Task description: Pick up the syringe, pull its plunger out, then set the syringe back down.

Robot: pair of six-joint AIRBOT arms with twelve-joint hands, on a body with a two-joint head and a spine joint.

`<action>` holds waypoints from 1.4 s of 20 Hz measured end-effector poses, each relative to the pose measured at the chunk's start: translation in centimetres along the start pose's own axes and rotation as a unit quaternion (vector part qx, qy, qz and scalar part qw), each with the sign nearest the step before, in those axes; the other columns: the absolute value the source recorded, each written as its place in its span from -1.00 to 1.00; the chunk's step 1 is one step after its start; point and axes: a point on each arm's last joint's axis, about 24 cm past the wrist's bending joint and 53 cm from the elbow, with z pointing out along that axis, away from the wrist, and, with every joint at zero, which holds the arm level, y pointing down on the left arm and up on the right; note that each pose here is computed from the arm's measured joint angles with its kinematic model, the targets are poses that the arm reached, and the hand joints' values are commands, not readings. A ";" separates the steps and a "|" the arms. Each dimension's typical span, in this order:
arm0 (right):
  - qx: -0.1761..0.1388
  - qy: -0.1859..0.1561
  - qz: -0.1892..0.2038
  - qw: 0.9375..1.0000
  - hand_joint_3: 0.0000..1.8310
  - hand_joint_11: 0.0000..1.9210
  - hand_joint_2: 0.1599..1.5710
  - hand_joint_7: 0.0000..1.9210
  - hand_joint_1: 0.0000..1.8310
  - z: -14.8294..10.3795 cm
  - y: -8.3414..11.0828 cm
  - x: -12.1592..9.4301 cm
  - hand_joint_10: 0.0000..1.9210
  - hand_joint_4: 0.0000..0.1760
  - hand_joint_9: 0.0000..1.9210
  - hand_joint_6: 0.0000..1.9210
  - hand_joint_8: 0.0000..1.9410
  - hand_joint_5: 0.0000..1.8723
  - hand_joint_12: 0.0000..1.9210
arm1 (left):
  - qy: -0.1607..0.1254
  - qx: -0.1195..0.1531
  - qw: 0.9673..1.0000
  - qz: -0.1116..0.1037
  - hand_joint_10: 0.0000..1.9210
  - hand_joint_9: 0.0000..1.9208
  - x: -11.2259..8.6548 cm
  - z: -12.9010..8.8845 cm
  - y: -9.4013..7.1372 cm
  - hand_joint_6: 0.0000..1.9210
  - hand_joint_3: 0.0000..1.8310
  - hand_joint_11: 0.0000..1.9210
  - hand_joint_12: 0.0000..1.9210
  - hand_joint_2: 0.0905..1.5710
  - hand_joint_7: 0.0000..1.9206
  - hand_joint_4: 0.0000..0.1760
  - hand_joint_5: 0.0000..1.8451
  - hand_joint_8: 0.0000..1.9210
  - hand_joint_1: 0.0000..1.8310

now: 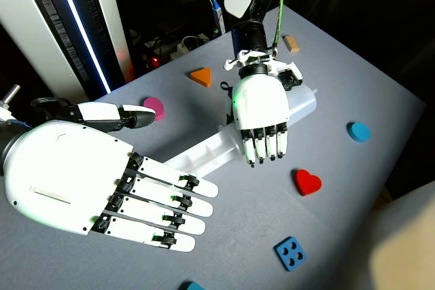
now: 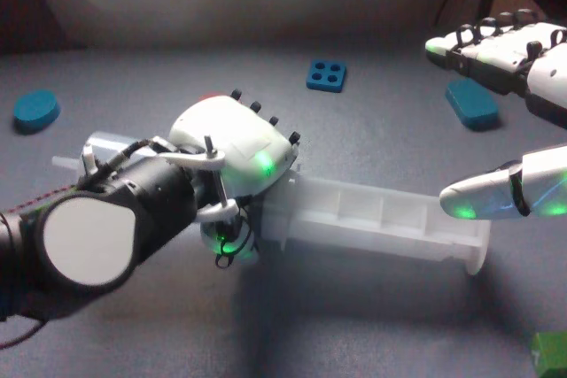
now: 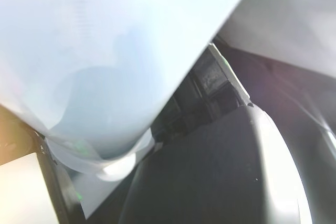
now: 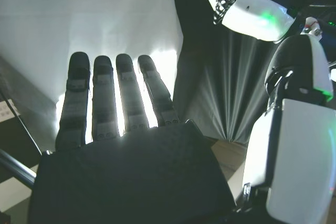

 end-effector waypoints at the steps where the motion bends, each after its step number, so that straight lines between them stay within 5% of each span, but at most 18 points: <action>1: 0.000 0.000 0.000 1.000 -0.99 -1.00 -0.02 -0.98 -0.72 0.0 0.0 0.0 -1.00 -1.00 -0.98 -1.00 -1.00 -0.99 -0.69 | 0.001 -0.004 1.000 -0.006 0.52 -0.20 0.3 -0.1 0.1 0.18 -1.00 -0.27 0.37 0.45 -0.03 -1.00 -0.10 0.10 0.49; 10: 0.000 -0.003 -0.001 1.000 -1.00 -1.00 -0.04 -0.98 -0.68 0.1 -0.1 -0.2 -1.00 -1.00 -0.98 -1.00 -1.00 -0.99 -0.66 | 0.000 -0.008 1.000 -0.013 0.50 -0.17 0.6 0.0 -0.1 0.17 -1.00 -0.23 0.36 0.45 -0.02 -1.00 -0.14 0.10 0.49; 11: 0.001 -0.004 -0.001 1.000 -1.00 -1.00 -0.04 -0.97 -0.68 0.1 -0.2 -0.2 -1.00 -1.00 -0.98 -0.99 -1.00 -0.98 -0.66 | 0.000 -0.008 1.000 -0.013 0.48 -0.23 0.6 0.1 -0.2 0.22 -0.99 -0.26 0.66 0.46 -0.06 -1.00 -0.23 0.14 0.60; 15: 0.002 -0.005 -0.001 1.000 -1.00 -1.00 -0.04 -0.97 -0.68 0.1 -0.3 -0.3 -1.00 -1.00 -0.98 -0.99 -1.00 -0.98 -0.67 | -0.006 -0.008 1.000 -0.009 0.58 -0.24 0.2 0.5 -0.3 0.37 -1.00 -0.33 0.40 0.51 -0.10 -1.00 -0.26 0.17 0.47; 17: 0.001 -0.005 -0.001 1.000 -1.00 -1.00 -0.02 -0.97 -0.71 0.2 -0.2 -0.3 -1.00 -1.00 -0.98 -1.00 -1.00 -0.98 -0.67 | -0.009 -0.007 1.000 -0.005 -0.17 -0.27 0.1 0.6 -0.3 0.38 -1.00 -0.33 0.25 0.52 -0.11 -1.00 -0.22 0.29 0.27; 18: 0.001 -0.005 -0.001 1.000 -0.99 -1.00 -0.01 -0.98 -0.71 0.2 -0.2 -0.3 -1.00 -1.00 -0.98 -1.00 -1.00 -0.98 -0.67 | -0.008 -0.006 1.000 -0.005 -0.50 -0.22 0.1 0.6 -0.4 -0.68 -1.00 -0.37 0.10 0.44 -0.16 -1.00 -0.20 -0.62 0.08; 19: 0.001 -0.005 -0.001 1.000 -0.99 -1.00 -0.01 -0.98 -0.70 0.2 -0.2 -0.3 -1.00 -1.00 -0.98 -1.00 -1.00 -0.98 -0.67 | -0.009 -0.006 1.000 -0.004 -0.77 -0.19 0.0 0.8 -0.4 -0.95 -1.00 -0.45 0.04 0.41 -0.12 -1.00 -0.16 -0.93 -0.04; 21: -0.001 -0.006 -0.001 1.000 -0.99 -1.00 -0.02 -0.98 -0.69 0.2 -0.1 -0.3 -1.00 -1.00 -0.98 -1.00 -1.00 -0.98 -0.67 | -0.013 -0.003 1.000 0.009 -0.86 -0.19 -0.2 0.9 -0.6 -0.99 -1.00 -0.49 0.03 0.39 -0.14 -1.00 -0.20 -0.98 -0.10; 26: 0.000 -0.006 -0.001 1.000 -0.99 -1.00 -0.01 -0.98 -0.71 0.2 -0.1 -0.3 -1.00 -1.00 -0.97 -1.00 -1.00 -0.98 -0.68 | -0.011 0.005 1.000 0.013 -1.00 -0.56 -0.2 1.0 -1.0 -1.00 -1.00 -0.91 -0.05 0.18 -0.52 -1.00 -0.47 -1.00 -0.39; 28: 0.000 -0.007 -0.001 1.000 -0.99 -1.00 0.01 -0.98 -0.73 0.2 -0.1 -0.3 -1.00 -1.00 -0.97 -1.00 -1.00 -0.99 -0.68 | -0.008 0.007 1.000 0.014 -1.00 -0.79 -0.1 1.0 -1.1 -1.00 -1.00 -1.00 -0.33 0.15 -0.74 -1.00 -0.68 -1.00 -0.58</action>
